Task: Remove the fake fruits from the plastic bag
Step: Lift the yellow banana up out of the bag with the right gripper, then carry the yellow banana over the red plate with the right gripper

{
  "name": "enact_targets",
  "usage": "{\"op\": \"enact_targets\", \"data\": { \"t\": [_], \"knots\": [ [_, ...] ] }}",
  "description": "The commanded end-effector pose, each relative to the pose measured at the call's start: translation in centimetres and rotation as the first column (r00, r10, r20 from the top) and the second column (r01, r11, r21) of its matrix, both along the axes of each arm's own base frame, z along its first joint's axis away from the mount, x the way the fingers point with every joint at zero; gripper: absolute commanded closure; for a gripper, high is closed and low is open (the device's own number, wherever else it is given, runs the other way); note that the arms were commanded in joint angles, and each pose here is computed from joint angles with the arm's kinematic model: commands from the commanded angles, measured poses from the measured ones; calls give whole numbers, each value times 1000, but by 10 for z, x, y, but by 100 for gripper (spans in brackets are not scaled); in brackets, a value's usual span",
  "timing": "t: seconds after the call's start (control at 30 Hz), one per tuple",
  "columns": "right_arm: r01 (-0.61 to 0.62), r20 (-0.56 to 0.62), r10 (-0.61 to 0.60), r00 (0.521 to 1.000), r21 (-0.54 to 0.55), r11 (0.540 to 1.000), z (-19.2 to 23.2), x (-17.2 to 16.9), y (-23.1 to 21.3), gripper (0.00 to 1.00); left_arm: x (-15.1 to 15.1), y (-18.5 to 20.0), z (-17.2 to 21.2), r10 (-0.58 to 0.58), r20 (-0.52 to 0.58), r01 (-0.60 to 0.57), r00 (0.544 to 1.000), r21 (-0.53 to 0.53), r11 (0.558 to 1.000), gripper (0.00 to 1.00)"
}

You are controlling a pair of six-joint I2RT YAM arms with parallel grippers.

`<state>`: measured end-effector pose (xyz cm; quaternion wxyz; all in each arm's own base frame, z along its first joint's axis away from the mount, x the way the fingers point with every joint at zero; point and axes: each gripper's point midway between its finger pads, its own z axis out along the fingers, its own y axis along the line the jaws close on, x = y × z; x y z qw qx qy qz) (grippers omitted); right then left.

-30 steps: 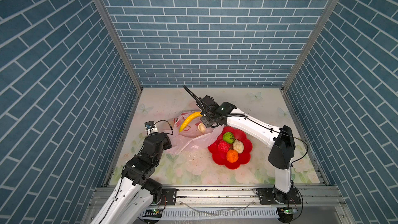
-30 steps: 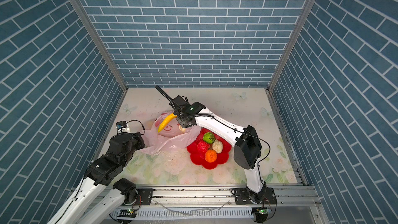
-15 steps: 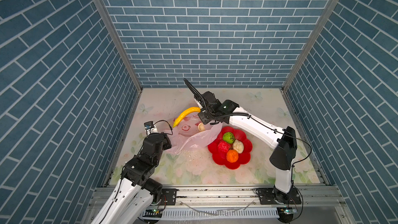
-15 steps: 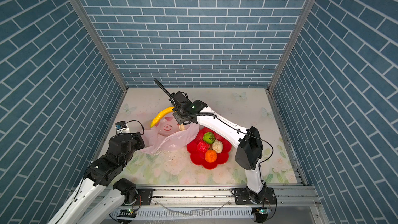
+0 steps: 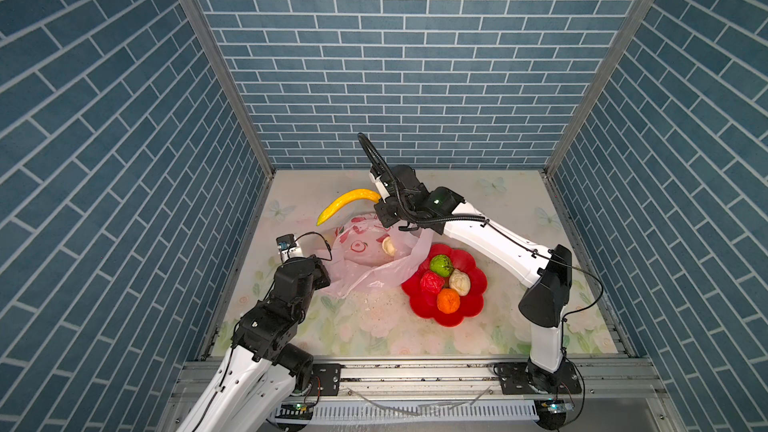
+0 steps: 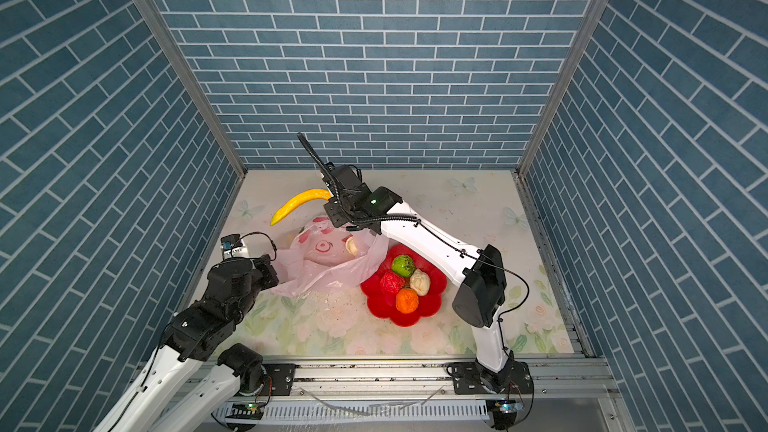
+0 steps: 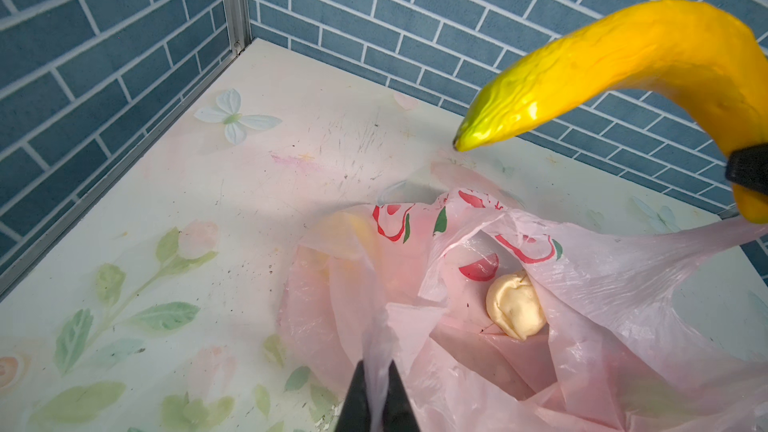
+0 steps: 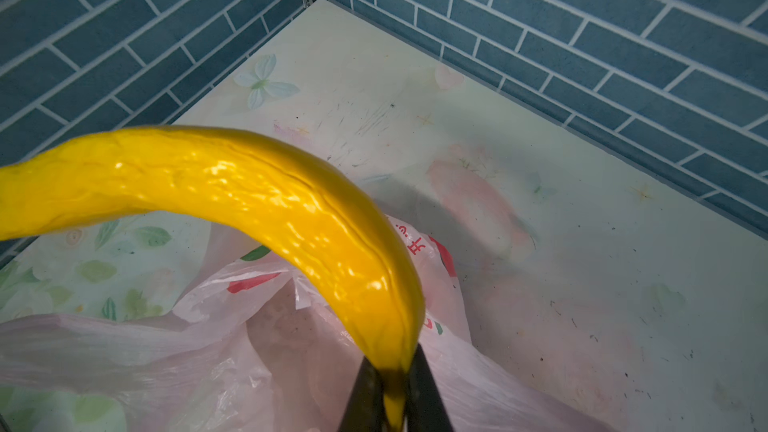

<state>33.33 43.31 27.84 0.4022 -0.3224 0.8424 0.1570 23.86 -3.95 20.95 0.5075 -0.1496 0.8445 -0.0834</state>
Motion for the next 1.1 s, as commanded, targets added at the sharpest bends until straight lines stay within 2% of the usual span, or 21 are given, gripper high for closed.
{"op": "enact_targets", "data": {
  "t": [0.0, 0.3, 0.63, 0.83, 1.07],
  "knots": [
    [59, 37, -60, 998, 25, 998, 34, 5, -19, 97, 0, 1, 5, 3, 18, -3, 1000, -10, 1000, 91],
    [248, -9, -249, 968, -73, 966, 25, -19, -128, 97, 0, 1, 5, 4, 20, -4, 1000, -8, 1000, 91],
    [458, -50, -473, 879, -184, 870, -11, -77, -259, 97, -1, 5, 8, 21, 22, -21, 1000, 6, 1000, 91],
    [516, -81, -543, 836, -219, 828, -36, -104, -301, 97, -1, 10, 15, 35, 37, -37, 999, 32, 999, 91],
    [522, -114, -578, 808, -317, 792, -74, -111, -315, 97, -3, 13, 16, 47, 36, -48, 998, 29, 998, 91]
  ]
}}
